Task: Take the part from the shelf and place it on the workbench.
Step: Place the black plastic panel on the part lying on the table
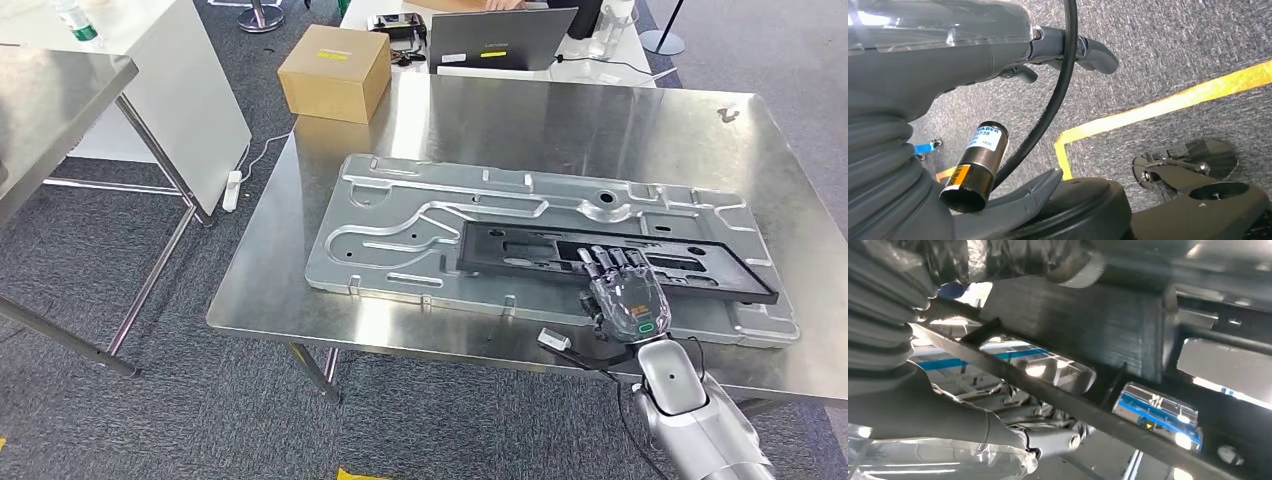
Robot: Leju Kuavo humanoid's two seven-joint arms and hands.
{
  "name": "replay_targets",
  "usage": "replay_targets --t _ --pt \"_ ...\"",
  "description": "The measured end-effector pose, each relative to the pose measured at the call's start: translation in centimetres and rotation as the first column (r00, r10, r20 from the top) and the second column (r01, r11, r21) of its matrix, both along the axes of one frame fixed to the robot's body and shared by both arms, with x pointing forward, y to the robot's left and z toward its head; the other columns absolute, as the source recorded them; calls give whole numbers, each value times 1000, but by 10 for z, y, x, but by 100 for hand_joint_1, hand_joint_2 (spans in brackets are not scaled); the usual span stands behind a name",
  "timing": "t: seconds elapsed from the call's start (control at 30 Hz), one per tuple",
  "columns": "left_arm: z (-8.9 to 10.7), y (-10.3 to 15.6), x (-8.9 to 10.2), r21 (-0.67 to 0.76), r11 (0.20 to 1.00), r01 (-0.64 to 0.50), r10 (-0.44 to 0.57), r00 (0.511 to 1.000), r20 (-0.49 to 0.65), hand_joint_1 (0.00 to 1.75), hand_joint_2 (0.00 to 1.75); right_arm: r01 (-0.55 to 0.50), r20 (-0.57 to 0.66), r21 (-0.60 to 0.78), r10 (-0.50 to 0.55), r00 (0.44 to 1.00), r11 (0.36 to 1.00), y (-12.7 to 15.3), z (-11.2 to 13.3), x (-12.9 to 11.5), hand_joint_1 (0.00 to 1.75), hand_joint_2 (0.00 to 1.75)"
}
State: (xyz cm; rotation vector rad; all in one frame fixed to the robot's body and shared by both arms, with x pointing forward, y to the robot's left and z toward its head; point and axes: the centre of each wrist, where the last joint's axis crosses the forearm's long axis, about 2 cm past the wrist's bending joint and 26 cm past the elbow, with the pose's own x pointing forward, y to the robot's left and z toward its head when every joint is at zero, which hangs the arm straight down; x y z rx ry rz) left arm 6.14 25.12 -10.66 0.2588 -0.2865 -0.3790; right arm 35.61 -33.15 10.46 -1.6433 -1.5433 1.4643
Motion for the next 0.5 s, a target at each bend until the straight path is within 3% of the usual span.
replay_targets --t 0.27,0.37,0.4,0.5 --pt "-1 4 -3 5 1000 -18 18 1000 -12 0 175 -6 6 10 6 1000 1000 5 1 0 0 0" --pt "-1 5 -3 7 1000 -19 19 1000 -14 0 175 -8 3 15 8 1000 1000 7 -1 -1 0 131" --pt "-1 5 -4 7 1000 -19 19 1000 -15 0 175 -9 2 16 9 1000 1000 8 -1 -2 0 131" --pt "-1 6 -4 8 1000 -19 19 1000 -17 0 175 -11 2 20 11 1000 1000 9 -2 -3 0 0"
